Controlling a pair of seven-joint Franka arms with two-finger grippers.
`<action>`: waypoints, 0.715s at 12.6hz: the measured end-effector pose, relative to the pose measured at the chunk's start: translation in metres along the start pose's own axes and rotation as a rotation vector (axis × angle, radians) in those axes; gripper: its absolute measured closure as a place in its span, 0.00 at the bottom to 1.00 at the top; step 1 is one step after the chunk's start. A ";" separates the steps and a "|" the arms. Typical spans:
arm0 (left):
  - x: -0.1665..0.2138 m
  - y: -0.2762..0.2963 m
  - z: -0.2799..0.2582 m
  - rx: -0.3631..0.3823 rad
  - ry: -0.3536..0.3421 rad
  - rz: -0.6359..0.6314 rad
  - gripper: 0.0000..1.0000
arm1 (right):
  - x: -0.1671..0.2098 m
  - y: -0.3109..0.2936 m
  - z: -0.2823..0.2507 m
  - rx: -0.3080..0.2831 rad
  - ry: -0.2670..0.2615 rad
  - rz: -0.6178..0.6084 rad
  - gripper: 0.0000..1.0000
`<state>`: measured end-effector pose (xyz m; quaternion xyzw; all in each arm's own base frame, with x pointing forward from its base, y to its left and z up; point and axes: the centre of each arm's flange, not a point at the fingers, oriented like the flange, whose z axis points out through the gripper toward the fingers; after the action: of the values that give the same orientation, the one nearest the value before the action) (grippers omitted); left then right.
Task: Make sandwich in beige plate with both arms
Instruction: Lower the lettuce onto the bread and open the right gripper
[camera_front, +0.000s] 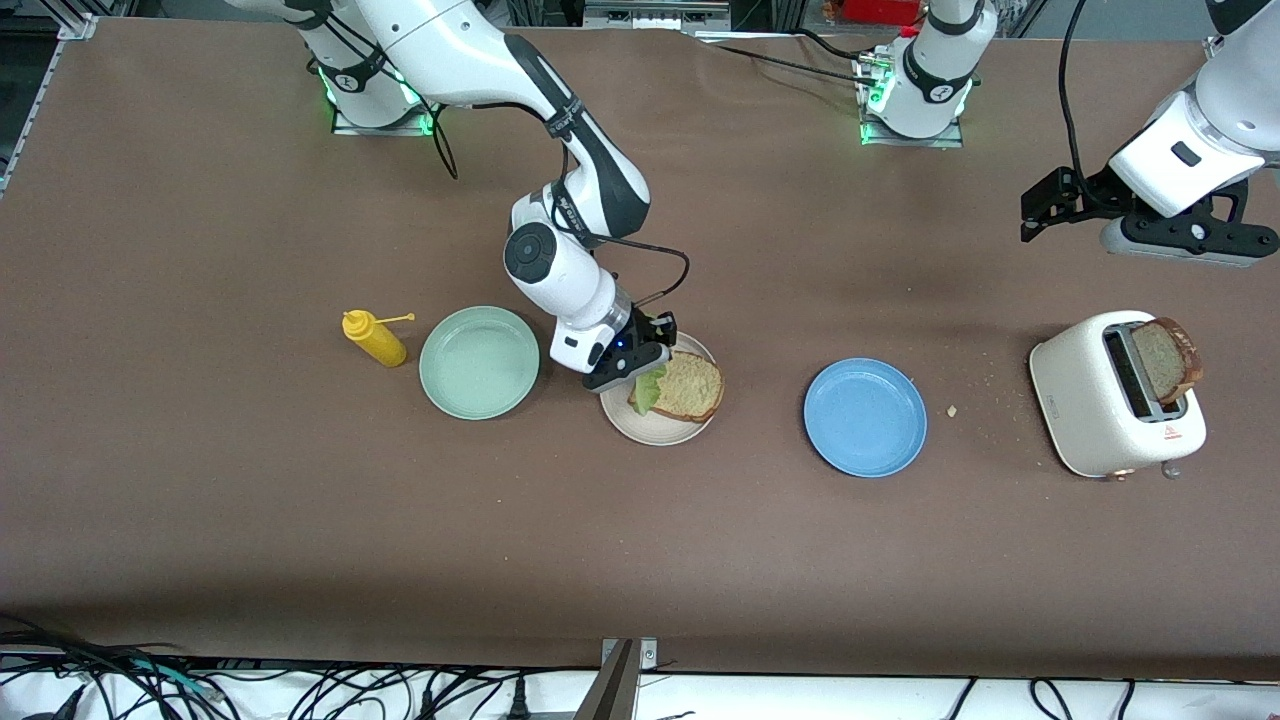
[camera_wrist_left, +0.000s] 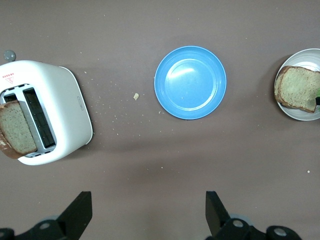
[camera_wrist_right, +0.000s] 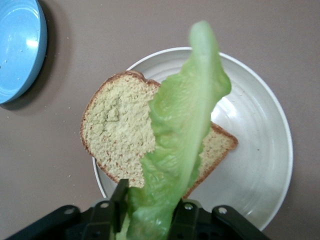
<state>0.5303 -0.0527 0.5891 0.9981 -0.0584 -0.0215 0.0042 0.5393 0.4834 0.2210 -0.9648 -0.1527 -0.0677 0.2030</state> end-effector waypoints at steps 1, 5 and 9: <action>0.000 0.000 0.000 0.000 0.000 0.000 0.00 | -0.001 -0.001 0.001 0.002 0.002 -0.001 0.58; 0.000 0.000 0.000 0.000 0.000 0.000 0.00 | -0.001 -0.002 0.002 0.002 0.004 -0.003 0.21; 0.000 0.000 0.000 0.000 0.000 0.000 0.00 | 0.001 -0.003 0.000 0.003 0.016 -0.006 0.14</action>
<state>0.5303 -0.0527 0.5891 0.9981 -0.0583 -0.0215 0.0042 0.5395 0.4868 0.2220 -0.9635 -0.1541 -0.0757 0.2055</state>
